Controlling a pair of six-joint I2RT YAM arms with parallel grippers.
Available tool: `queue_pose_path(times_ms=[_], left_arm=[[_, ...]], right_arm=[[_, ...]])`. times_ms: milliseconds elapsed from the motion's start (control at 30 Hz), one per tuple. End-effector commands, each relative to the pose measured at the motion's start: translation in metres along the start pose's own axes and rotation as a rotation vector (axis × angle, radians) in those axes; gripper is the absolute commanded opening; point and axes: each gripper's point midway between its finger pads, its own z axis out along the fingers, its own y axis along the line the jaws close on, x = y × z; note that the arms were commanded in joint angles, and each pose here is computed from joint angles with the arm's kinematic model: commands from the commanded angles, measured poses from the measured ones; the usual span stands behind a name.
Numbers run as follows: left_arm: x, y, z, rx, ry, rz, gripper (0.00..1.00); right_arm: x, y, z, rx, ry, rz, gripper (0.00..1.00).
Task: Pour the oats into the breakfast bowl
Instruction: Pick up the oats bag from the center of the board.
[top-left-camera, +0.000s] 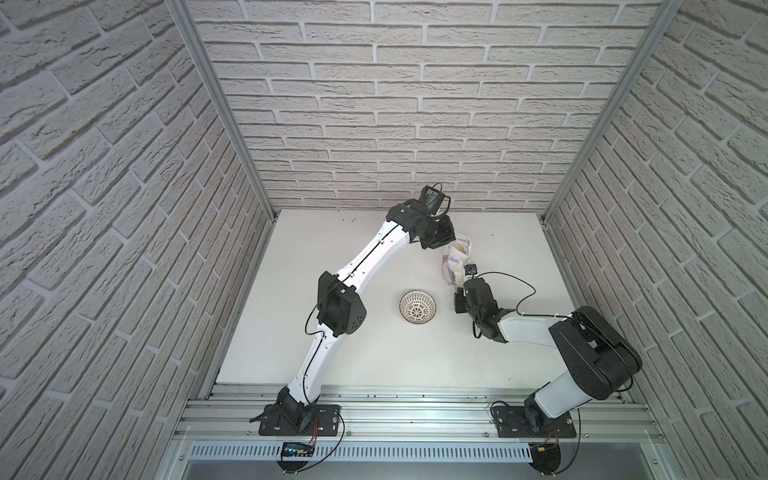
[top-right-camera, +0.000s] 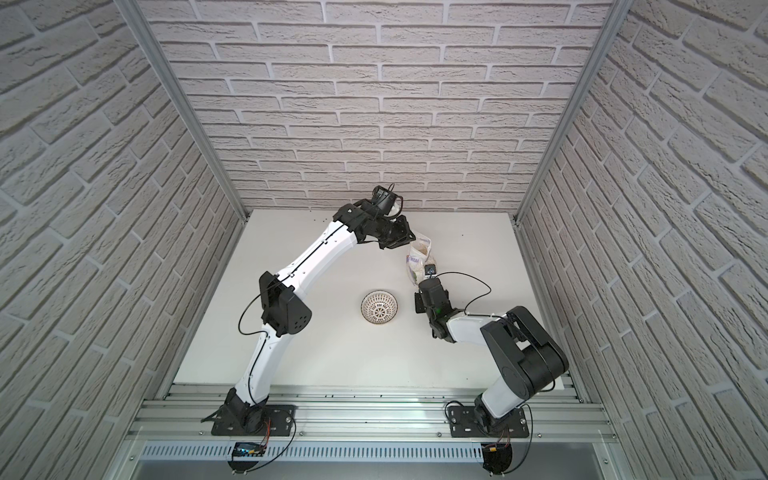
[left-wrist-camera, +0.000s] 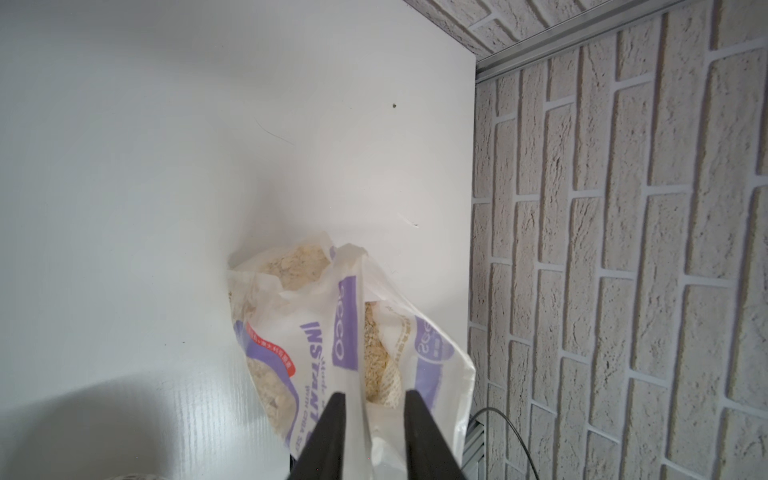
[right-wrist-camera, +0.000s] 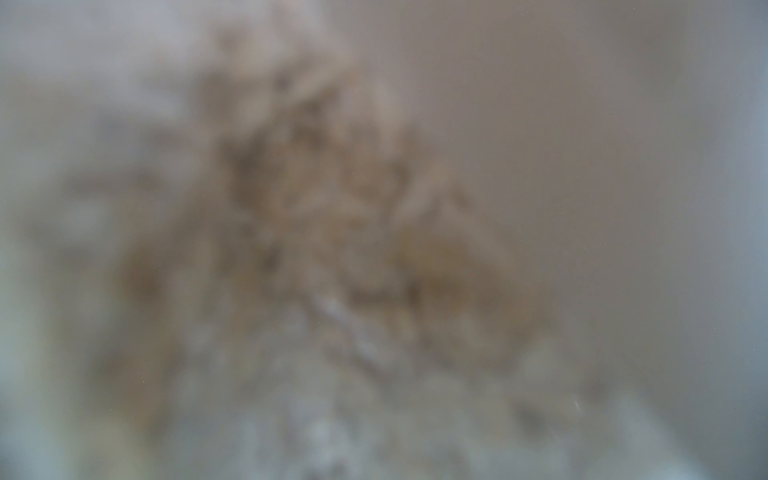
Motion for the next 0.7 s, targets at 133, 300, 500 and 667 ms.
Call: queue_pose_path(times_ms=[133,300,500,667], left_arm=[[-0.016,-0.019,-0.05,0.028,-0.089,0.094,0.39],[-0.024,-0.01,-0.064,-0.002,-0.132,0.112,0.39],[-0.029,-0.001,-0.07,-0.028,-0.146,0.119,0.39],[-0.033,0.004,-0.076,-0.045,-0.162,0.121,0.38]], right_arm=[[-0.046,0.005,-0.019,-0.002,-0.101,-0.013,0.03],[-0.057,0.003,-0.032,-0.008,-0.133,-0.037,0.03],[-0.056,0.002,-0.044,-0.026,-0.143,-0.06,0.03],[-0.059,-0.003,-0.056,-0.023,-0.169,-0.079,0.03]])
